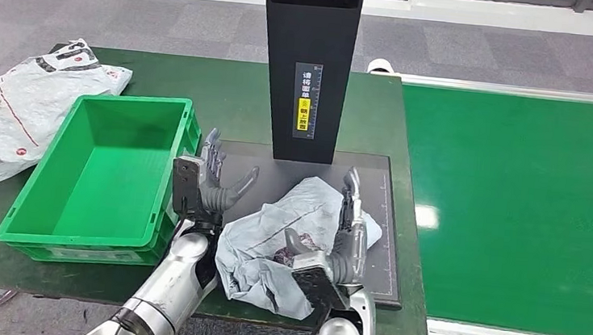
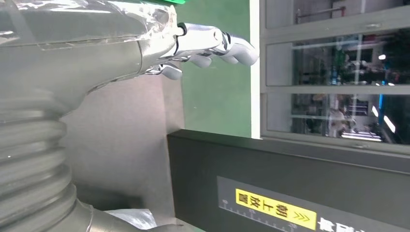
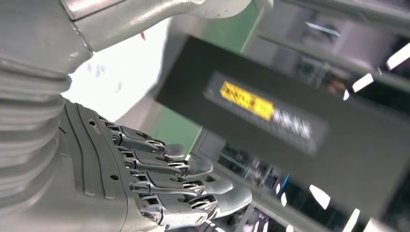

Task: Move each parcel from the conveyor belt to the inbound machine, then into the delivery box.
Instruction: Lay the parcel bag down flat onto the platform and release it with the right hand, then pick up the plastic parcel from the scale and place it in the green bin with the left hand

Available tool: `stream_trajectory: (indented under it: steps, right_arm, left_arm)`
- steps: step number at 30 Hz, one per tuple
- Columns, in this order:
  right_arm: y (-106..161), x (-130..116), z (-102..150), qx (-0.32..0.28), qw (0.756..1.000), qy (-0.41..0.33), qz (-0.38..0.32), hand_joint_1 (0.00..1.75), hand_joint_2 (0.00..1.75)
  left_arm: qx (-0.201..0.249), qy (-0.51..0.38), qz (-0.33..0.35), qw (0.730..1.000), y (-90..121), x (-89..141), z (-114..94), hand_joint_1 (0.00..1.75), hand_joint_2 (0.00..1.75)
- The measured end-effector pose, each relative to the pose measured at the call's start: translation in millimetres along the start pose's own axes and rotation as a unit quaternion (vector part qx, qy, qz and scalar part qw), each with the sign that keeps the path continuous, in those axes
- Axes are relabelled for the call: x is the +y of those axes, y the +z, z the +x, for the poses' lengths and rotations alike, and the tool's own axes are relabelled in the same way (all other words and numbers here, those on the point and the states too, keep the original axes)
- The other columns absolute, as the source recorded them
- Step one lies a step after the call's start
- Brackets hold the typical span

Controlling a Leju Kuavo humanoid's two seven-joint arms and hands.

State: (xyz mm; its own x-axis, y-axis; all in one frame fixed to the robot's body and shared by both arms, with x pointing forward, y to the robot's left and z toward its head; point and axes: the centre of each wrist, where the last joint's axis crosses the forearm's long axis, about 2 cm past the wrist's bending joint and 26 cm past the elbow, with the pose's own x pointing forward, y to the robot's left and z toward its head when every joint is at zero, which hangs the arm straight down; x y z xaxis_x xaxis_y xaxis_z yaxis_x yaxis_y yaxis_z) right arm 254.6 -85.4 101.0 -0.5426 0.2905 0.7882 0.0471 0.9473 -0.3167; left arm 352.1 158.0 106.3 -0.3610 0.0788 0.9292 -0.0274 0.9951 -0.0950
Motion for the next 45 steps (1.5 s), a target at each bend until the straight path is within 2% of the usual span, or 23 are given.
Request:
stream_trajectory:
  steps: [6,12,16,19,22,24,36,41,45]
  right_arm:
    - [-7.3,-27.6,-1.4,0.06,0.983,-0.147,-0.087,0.0,1.75]
    - [-13.0,-45.0,-6.8,0.074,0.969,-0.206,-0.112,0.0,1.75]
    - [-15.2,-55.7,-15.5,0.104,0.948,-0.275,-0.124,0.0,1.75]
    - [-16.9,-69.5,-25.4,0.106,0.949,-0.257,-0.147,0.0,1.75]
    - [-18.0,-85.0,-34.9,0.109,0.956,-0.219,-0.163,0.0,1.75]
    - [-18.6,-93.4,-39.5,0.112,0.958,-0.204,-0.171,0.0,1.75]
    - [-17.6,-107.0,-47.0,0.116,0.958,-0.181,-0.189,0.0,1.75]
    - [-16.0,-114.9,-51.1,0.118,0.964,-0.149,-0.188,0.0,1.75]
    - [-14.0,-120.1,-54.2,0.122,0.964,-0.142,-0.191,0.0,1.75]
  left_arm:
    - [-0.013,0.012,-0.02,1.0,-3.1,3.1,5.5,0.0,1.75]
    - [-0.02,0.013,-0.035,0.999,-4.6,4.4,9.0,0.0,1.75]
    - [-0.03,0.004,-0.099,0.995,-1.7,0.4,11.3,0.0,1.75]
    - [-0.054,-0.055,-0.175,0.981,3.0,-0.2,13.1,0.0,1.75]
    - [-0.077,-0.14,-0.259,0.953,11.2,-0.3,11.1,0.0,1.75]
    - [-0.082,-0.166,-0.292,0.938,18.2,-0.7,8.1,0.0,1.75]
    - [-0.083,-0.19,-0.33,0.921,26.8,1.3,3.5,0.0,1.75]
    - [-0.087,-0.254,-0.414,0.87,40.8,-0.1,-7.5,0.0,1.75]
    - [-0.081,-0.263,-0.436,0.857,50.1,1.3,-15.9,0.0,1.75]
